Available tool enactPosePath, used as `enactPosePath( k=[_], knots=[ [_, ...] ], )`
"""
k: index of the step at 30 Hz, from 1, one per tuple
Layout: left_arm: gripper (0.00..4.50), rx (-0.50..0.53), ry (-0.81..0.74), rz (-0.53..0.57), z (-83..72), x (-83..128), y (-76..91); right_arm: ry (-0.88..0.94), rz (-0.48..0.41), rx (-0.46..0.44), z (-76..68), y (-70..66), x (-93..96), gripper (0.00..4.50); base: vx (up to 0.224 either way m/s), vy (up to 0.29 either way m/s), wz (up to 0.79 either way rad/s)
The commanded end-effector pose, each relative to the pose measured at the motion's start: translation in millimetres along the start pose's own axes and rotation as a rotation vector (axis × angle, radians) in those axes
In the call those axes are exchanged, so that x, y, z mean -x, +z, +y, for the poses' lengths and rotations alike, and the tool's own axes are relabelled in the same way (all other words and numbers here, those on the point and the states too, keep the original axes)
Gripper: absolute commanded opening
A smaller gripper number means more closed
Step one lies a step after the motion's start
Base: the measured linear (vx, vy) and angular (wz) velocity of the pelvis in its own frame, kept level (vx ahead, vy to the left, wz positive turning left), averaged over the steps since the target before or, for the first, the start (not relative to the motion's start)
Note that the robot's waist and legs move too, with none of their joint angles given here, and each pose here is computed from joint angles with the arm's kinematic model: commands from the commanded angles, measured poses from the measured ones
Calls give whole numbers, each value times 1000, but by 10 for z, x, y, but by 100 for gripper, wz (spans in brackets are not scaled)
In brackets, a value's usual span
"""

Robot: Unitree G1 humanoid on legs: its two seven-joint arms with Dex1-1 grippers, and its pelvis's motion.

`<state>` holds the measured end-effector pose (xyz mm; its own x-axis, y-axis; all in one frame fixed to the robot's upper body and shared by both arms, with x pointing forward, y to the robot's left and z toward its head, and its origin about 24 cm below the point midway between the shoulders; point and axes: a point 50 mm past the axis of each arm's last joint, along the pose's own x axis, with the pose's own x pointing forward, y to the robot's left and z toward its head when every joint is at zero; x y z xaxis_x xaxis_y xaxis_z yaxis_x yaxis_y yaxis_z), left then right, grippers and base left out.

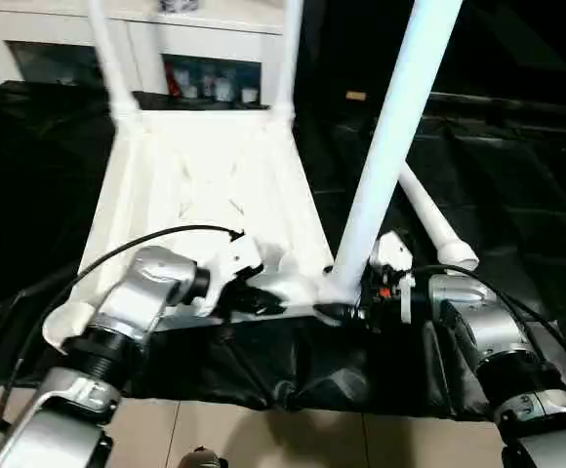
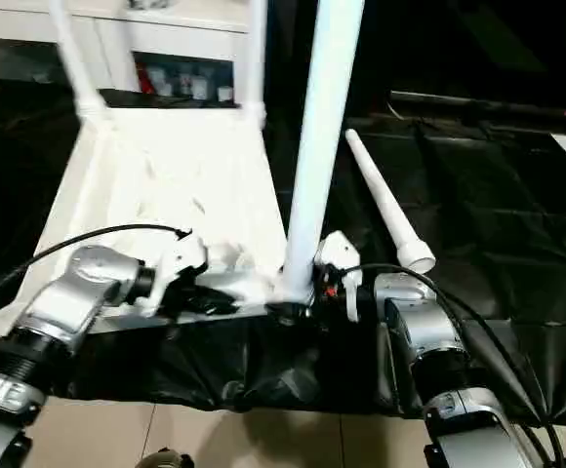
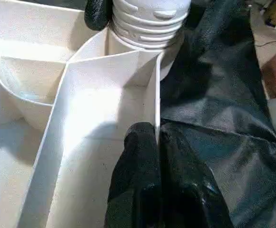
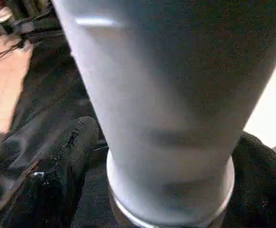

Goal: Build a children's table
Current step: Rotate leg to tighten

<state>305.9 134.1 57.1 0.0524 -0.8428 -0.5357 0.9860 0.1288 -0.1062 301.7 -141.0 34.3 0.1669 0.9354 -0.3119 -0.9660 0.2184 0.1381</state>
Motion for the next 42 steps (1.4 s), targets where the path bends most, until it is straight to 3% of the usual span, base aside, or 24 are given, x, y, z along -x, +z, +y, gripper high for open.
enactPosePath(
  k=[1, 13, 17, 24, 26, 29, 34, 38, 42],
  knots=[
    [0, -81, -77, -47, -25, -106, 222, 122, 42, -7, 124, -45, -160, 369, 0, 0, 0],
    [0, -68, -34, -66, -1, -128, 229, 67, -4, -26, 140, -63, -257, 286, 0, 0, 0],
    [0, -19, 201, -110, 133, -231, 324, -244, -42, -106, -6, -126, -411, 278, 0, 0, 0],
    [0, 42, 393, -182, 174, -480, 537, -515, -88, -224, -96, -108, -687, 278, -10, 1, -1],
    [0, 44, 386, -193, 151, -525, 563, -525, -105, -234, -88, -86, -736, 332, 0, 0, 0],
    [0, 25, 365, -194, 117, -579, 575, -521, -148, -259, -75, -20, -822, 356, 0, 0, 0],
    [0, -23, 284, -181, 96, -479, 515, -476, -139, -204, -115, 20, -730, 406, 0, 0, 0],
    [0, -52, 210, -168, 60, -422, 473, -414, -137, -175, -122, 32, -639, 406, 0, 0, 0],
    [0, -88, 47, -125, -20, -290, 378, -230, -106, -118, -87, 32, -410, 406, 0, 0, 0]
  ],
)
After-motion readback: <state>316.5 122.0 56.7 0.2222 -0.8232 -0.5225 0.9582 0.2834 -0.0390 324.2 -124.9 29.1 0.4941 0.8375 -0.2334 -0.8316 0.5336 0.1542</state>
